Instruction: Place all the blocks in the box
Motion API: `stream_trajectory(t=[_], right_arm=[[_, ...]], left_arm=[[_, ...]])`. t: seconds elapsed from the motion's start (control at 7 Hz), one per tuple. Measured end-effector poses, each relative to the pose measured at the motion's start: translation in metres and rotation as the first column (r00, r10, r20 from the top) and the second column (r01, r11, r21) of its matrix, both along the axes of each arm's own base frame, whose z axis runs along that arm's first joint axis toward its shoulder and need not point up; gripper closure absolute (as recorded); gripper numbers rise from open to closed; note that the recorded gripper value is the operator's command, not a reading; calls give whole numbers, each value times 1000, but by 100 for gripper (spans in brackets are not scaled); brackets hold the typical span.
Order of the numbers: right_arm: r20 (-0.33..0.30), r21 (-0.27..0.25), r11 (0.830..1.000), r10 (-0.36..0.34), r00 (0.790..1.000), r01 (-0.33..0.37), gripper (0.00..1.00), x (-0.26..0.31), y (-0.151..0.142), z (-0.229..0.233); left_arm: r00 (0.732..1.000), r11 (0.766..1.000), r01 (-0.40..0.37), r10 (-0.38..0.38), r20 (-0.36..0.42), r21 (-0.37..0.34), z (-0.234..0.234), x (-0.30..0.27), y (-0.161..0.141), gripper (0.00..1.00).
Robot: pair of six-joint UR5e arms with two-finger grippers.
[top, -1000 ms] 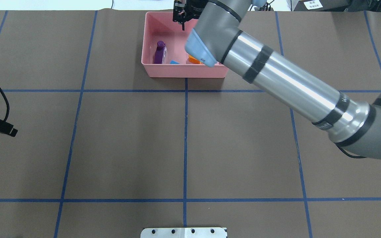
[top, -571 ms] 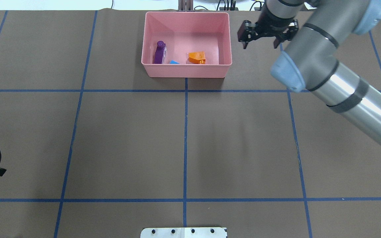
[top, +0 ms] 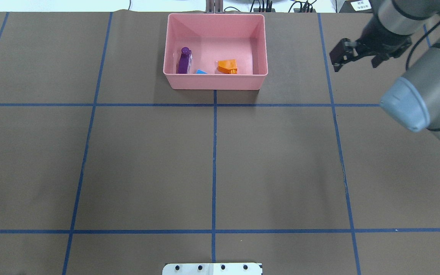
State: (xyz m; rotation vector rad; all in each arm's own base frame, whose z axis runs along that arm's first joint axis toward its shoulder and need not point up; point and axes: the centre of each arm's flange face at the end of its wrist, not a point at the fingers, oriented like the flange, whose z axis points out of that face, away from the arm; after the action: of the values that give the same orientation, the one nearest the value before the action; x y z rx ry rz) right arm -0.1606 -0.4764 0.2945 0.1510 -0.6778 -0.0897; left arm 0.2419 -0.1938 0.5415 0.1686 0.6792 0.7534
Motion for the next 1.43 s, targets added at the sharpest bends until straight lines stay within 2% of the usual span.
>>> stream_trajectory(t=[0.29,0.43,0.86,1.0,1.43], right_arm=[[-43,16,998,-60,997,61,1,46,45,36],[-51,18,997,-71,996,72,1,57,53,43],[-54,14,997,-75,996,76,1,64,58,49],[-56,9,997,-75,996,76,1,64,58,51],[-48,-2,997,-81,996,81,1,64,60,54]], left_arm=[[995,995,-93,91,41,36,6,20,37,0],[991,991,-126,123,50,42,6,25,50,0],[980,983,-184,183,74,9,8,32,83,2],[979,982,-188,188,84,-3,11,32,89,9],[973,979,-202,202,112,-13,20,36,96,9]])
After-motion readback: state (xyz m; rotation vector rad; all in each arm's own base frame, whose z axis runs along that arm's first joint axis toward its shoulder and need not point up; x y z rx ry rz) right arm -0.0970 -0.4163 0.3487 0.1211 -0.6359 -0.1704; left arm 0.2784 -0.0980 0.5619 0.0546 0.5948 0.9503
